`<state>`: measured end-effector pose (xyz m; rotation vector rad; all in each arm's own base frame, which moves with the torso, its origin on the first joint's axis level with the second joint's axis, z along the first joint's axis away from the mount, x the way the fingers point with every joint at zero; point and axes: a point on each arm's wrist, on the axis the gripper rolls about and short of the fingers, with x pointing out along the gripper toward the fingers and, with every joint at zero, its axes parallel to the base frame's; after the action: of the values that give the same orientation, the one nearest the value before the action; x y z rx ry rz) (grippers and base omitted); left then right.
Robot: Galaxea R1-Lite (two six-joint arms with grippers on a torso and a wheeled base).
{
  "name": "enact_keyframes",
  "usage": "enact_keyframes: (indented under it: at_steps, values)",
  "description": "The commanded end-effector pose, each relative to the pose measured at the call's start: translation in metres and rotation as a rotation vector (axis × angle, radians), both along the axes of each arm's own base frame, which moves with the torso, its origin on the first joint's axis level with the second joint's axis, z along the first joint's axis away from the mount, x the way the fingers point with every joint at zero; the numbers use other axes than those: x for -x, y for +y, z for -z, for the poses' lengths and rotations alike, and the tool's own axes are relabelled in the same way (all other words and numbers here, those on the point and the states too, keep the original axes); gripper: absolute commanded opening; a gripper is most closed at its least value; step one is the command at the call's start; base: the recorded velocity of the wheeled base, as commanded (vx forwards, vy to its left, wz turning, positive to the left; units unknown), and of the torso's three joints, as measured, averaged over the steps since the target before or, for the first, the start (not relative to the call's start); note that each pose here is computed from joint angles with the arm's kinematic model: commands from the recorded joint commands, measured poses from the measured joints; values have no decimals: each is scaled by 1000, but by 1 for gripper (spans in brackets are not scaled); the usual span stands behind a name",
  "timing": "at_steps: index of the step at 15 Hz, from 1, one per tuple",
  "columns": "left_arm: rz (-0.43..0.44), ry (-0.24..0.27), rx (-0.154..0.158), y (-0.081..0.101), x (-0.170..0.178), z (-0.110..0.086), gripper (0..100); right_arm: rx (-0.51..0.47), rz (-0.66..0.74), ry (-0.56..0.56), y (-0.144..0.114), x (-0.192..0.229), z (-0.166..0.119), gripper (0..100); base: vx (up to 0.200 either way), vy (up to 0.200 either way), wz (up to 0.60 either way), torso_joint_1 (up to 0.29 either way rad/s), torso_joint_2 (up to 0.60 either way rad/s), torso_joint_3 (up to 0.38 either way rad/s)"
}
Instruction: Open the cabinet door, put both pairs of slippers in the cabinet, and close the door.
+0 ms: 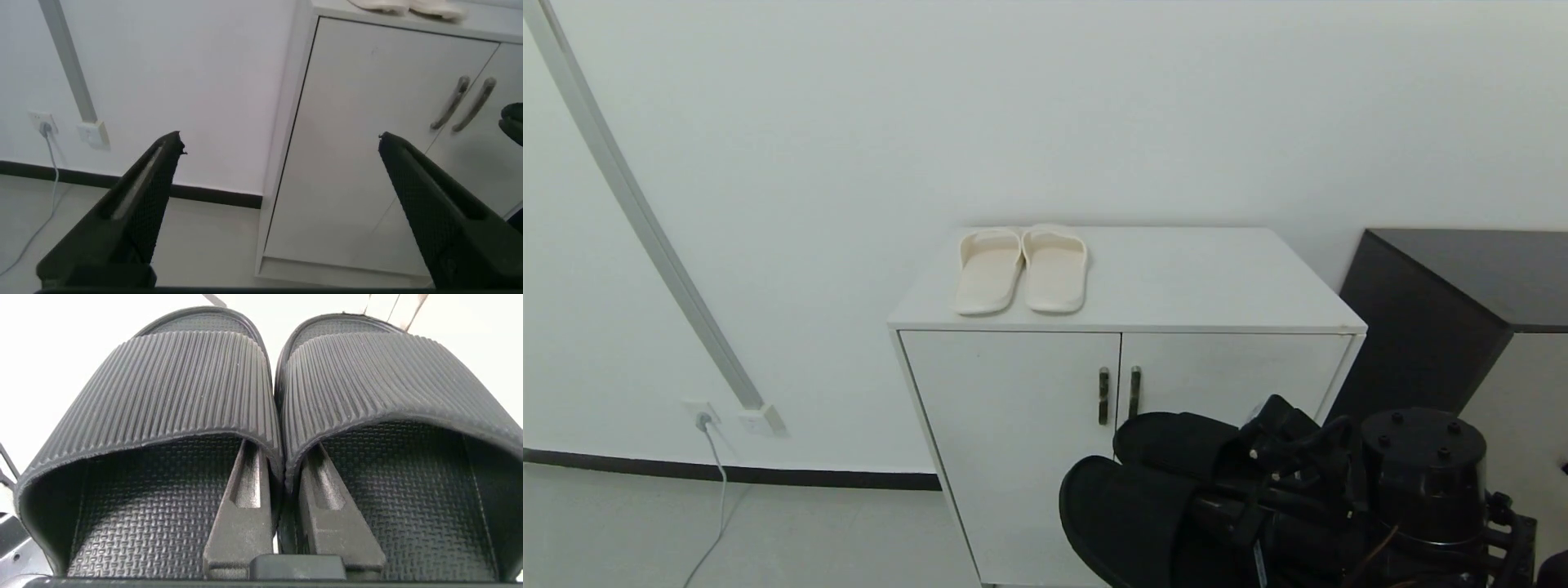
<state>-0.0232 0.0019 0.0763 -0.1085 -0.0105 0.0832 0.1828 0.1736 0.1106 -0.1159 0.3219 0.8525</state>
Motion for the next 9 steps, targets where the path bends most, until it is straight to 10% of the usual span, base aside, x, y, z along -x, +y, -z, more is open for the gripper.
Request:
enact_keyframes:
  at_steps: [1, 9]
  values:
    - [-1, 0, 1, 0, 0, 0, 100, 2, 0, 1, 0, 0, 1, 0, 0, 0, 0, -207, 549, 330]
    - [-1, 1, 1, 0, 0, 0, 100, 9, -6, 10, 0, 1, 3, 0, 0, 0, 0, -177, 504, 321]
